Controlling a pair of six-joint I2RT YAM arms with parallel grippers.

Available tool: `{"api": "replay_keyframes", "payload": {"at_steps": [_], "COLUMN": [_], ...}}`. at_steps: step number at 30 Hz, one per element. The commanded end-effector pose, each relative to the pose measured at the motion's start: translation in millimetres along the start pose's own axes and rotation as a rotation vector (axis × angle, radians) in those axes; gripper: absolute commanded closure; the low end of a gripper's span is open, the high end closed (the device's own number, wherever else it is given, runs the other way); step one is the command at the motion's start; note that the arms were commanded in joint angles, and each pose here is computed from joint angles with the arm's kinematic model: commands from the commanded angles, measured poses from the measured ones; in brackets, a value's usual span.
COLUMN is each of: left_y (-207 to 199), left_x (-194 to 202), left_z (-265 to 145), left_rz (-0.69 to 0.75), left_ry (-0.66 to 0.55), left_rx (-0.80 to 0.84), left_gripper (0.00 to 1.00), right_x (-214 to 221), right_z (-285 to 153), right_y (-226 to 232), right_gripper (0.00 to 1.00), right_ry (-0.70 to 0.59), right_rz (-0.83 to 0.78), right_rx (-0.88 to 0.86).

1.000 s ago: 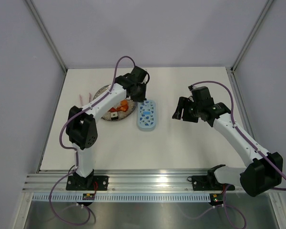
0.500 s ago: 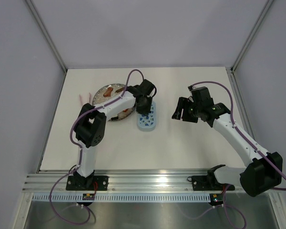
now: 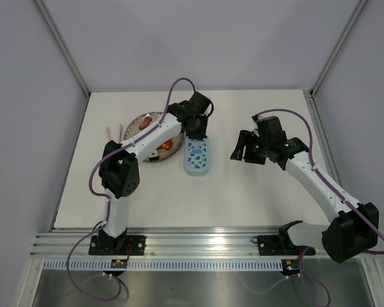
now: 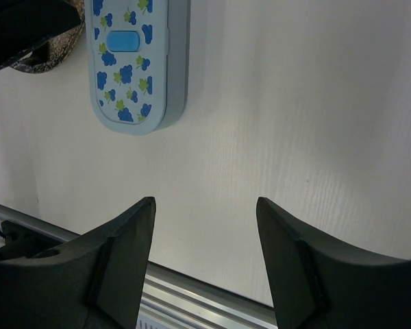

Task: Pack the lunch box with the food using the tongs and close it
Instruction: Close the box lid on the packing box.

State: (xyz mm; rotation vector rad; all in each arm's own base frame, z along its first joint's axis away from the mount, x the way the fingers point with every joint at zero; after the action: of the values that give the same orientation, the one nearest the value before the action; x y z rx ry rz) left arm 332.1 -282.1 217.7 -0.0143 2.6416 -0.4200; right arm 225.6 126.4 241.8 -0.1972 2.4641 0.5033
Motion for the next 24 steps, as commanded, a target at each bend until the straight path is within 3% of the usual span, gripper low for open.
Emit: {"api": "replay_keyframes", "payload": {"at_steps": [1, 7, 11, 13, 24], "left_y": [-9, 6, 15, 14, -9], "left_x": [-8, 17, 33, 31, -25], "left_z": [10, 72, 87, 79, -27], "left_rz": [0.003, 0.003, 0.006, 0.010, 0.033], "left_ry": [-0.034, 0.083, 0.182, 0.173, -0.112], "left_rx": [0.010, -0.088, -0.127, -0.121, -0.034], "left_gripper": [1.00, 1.00, 1.00, 1.00, 1.00], "right_x": [-7, -4, -2, -2, -3], "right_z": [-1, -3, -4, -4, -6], "right_y": [3, 1, 0, 0, 2], "right_gripper": [0.32, 0.32, 0.31, 0.31, 0.32], "right_ry": [-0.022, -0.023, -0.019, -0.023, -0.034], "right_rz": [-0.003, -0.001, 0.003, 0.003, 0.006], "right_rx": [-0.017, -0.004, 0.000, 0.000, -0.014]}}
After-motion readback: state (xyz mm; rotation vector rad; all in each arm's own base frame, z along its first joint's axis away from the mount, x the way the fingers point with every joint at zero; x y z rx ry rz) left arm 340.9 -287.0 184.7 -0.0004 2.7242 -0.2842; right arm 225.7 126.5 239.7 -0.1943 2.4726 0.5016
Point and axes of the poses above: each gripper's point midway between its finger pads, its own z axis out along the fingers, its own y axis along the line the jaws close on, x = y × z, the point moved 10 cm from there along -z, back along the fingers, and after that the axes turned 13 degrees about -z, right-handed, at the moved point
